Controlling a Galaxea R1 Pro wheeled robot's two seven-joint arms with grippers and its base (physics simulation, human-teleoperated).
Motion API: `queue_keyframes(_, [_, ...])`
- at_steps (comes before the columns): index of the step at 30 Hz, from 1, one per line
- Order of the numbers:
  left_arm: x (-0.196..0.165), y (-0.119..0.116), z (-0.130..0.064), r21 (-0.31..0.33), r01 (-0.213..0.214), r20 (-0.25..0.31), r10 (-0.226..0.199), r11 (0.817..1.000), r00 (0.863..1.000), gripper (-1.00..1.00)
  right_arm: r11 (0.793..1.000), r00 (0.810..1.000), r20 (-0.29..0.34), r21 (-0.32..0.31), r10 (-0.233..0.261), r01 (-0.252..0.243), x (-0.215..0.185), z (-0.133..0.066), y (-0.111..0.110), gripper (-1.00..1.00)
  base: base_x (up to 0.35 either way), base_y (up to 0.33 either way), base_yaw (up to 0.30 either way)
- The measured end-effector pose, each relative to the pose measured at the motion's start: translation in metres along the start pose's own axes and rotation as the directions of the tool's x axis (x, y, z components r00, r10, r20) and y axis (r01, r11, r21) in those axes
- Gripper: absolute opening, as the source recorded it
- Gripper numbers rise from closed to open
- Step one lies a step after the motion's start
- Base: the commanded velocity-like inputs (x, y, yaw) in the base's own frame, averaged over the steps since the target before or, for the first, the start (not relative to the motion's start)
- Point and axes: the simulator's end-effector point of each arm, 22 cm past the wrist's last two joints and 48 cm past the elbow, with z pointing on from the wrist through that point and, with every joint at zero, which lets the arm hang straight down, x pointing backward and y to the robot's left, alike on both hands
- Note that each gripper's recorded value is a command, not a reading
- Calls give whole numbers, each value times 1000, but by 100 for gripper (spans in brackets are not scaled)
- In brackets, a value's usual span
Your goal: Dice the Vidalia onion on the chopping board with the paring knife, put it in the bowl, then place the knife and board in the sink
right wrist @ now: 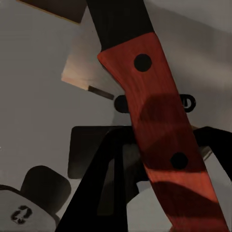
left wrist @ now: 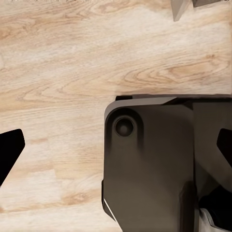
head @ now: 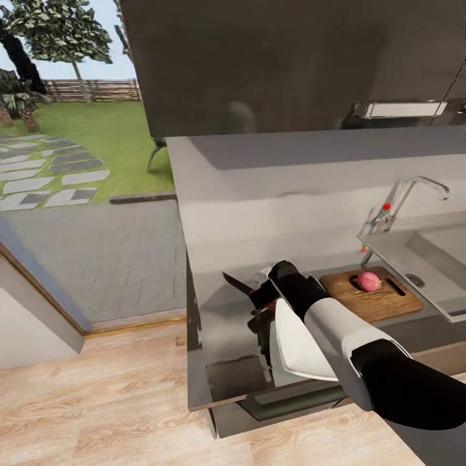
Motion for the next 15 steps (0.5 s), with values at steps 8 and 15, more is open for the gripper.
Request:
queue_keyframes(8, [-4, 0, 0, 0, 1, 12, -1, 1000, 1000, 100, 1000, 1000, -1, 4, 3, -3, 0, -5, 0, -100, 0, 0, 0])
queue_keyframes(15, [-8, 0, 1, -1, 3, 23, -3, 1000, 1000, 100, 1000, 1000, 12, 10, -2, 2, -5, -12, 0, -100, 0, 0, 0])
